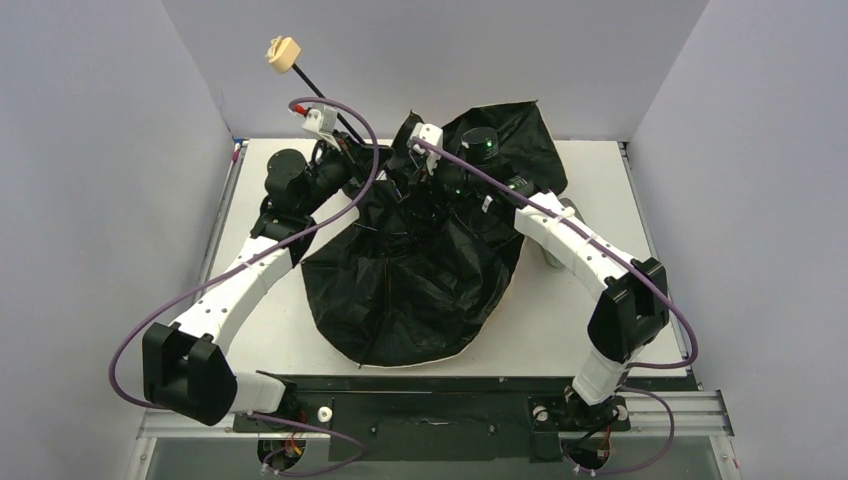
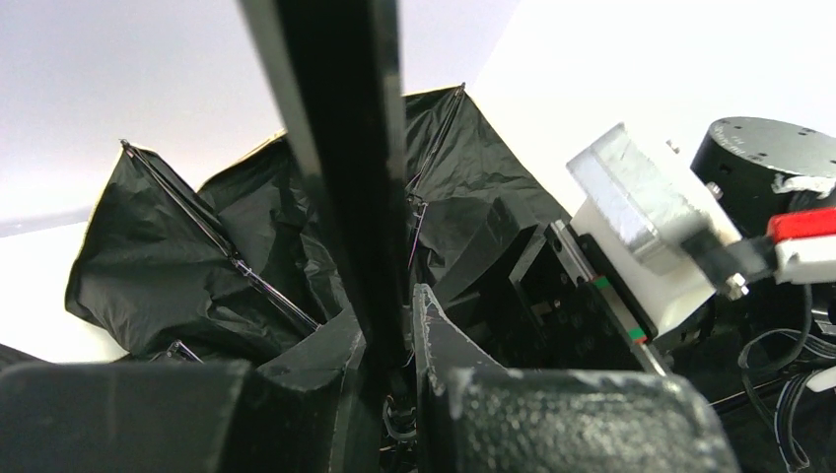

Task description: Open the umbrella

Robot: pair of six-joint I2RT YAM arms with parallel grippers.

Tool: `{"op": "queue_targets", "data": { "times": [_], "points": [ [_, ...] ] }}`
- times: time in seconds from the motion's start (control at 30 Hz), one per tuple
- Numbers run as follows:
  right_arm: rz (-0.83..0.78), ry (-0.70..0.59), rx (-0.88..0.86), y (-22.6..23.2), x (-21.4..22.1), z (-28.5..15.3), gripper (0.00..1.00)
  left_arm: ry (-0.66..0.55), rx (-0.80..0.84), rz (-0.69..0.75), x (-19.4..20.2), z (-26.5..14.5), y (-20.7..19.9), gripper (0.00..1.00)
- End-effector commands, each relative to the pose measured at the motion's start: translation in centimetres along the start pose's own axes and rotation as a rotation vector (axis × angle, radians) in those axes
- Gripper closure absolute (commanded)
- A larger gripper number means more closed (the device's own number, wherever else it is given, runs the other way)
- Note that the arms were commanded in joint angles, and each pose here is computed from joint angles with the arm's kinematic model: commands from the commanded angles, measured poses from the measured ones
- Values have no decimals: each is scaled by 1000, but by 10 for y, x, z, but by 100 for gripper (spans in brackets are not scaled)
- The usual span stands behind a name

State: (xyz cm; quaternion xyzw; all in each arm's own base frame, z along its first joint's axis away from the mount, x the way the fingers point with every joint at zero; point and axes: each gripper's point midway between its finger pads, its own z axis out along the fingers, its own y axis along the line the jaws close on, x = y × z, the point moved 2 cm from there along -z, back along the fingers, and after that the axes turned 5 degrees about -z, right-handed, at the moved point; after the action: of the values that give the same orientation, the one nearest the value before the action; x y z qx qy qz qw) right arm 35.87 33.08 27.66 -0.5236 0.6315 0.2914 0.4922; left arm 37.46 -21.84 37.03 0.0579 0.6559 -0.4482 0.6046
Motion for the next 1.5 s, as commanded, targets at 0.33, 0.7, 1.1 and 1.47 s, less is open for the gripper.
{"op": "queue_targets", "data": {
  "times": [0.33, 0.7, 1.1, 1.47],
  "points": [
    [-36, -286, 117, -18, -104, -10, 63, -124, 118, 60, -44, 0, -46, 100],
    [-139, 47, 55, -14, 5, 8, 85, -167, 127, 89, -63, 0, -54, 100],
    [-195, 326, 22, -34, 89, -18, 80, -213, 136, 132, -85, -3, -58, 100],
    [-6, 291, -4, -28, 86, -9, 73, -233, 175, 128, -92, -7, -69, 100]
  ]
}}
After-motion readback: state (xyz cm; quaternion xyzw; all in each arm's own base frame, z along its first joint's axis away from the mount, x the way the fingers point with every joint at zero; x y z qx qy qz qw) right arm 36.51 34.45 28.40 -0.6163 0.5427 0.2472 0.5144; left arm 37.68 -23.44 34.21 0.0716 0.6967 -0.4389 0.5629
